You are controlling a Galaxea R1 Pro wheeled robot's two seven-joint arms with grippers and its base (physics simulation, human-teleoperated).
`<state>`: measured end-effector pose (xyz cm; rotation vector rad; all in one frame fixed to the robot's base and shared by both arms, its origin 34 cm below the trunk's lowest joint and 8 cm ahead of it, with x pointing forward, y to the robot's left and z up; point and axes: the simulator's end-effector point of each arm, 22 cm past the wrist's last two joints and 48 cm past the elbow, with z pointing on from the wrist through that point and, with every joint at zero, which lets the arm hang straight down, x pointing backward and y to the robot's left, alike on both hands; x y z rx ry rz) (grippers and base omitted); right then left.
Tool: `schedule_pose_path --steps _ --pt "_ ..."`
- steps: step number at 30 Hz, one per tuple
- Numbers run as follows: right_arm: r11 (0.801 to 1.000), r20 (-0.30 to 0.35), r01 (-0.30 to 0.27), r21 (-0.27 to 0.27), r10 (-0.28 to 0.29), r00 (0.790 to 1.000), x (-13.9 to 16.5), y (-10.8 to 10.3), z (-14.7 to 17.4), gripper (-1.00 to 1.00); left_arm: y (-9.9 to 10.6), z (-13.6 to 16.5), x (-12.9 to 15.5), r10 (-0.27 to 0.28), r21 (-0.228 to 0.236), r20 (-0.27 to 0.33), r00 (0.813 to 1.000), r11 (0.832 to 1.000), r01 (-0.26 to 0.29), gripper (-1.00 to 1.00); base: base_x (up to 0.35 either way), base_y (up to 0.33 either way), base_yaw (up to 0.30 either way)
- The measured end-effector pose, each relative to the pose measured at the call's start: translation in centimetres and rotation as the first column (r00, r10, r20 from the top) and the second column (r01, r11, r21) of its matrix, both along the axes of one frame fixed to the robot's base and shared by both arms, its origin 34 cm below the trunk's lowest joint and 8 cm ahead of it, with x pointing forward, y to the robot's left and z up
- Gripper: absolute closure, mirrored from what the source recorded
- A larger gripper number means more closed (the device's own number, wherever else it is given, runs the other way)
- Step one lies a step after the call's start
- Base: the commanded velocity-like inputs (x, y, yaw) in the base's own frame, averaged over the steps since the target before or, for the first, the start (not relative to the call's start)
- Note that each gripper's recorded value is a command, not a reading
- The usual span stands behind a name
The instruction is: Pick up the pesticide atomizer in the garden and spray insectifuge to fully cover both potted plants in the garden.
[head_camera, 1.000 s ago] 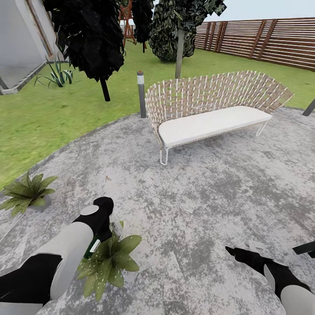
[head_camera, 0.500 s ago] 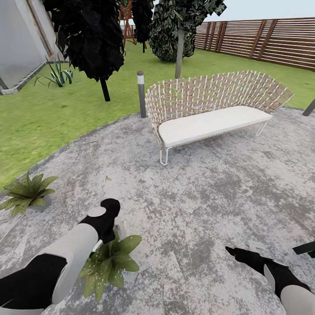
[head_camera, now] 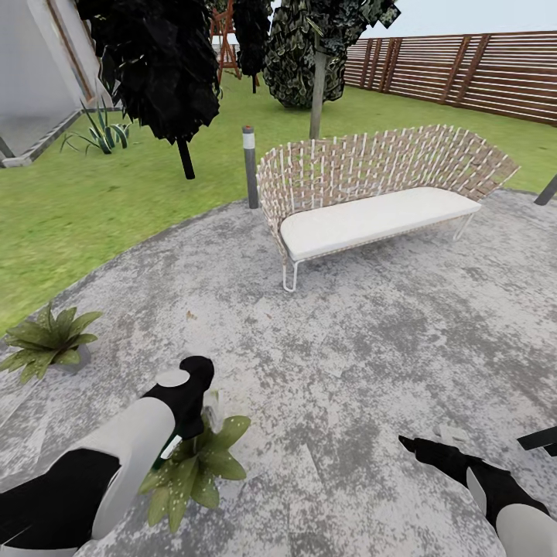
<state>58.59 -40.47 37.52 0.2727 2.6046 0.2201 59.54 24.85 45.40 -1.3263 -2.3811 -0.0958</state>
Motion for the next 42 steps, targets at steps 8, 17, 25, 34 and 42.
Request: schedule_pose_path --steps 8,17,25,34,42 --pt "1.000 0.000 0.000 0.000 0.000 1.000 0.0 0.0 0.0 -1.00 -0.1 -0.6 -1.4 -0.035 -0.013 -0.046 0.998 0.999 0.034 1.00 0.000 0.000 0.000" --pt "1.000 -0.001 0.000 0.000 0.000 1.000 0.0 0.0 0.0 -1.00 0.7 -1.1 -2.9 -0.031 -0.002 -0.087 0.996 1.000 0.031 1.00 0.000 0.000 0.000" --pt "1.000 0.000 0.000 0.000 0.000 1.000 0.0 0.0 0.0 -1.00 0.8 -1.5 -3.8 -0.045 -0.007 -0.113 0.993 0.999 0.045 1.00 0.000 0.000 0.000" --pt "1.000 -0.001 0.000 0.000 0.000 1.000 0.0 0.0 0.0 -1.00 -0.1 -0.2 0.3 -0.044 -0.027 0.003 0.999 0.999 0.044 1.00 0.000 0.000 0.000" --pt "1.000 -0.001 0.000 0.000 0.000 1.000 0.0 0.0 0.0 -1.00 -0.8 1.1 3.2 -0.044 -0.041 0.086 0.995 0.998 0.048 1.00 -0.200 0.000 0.000"
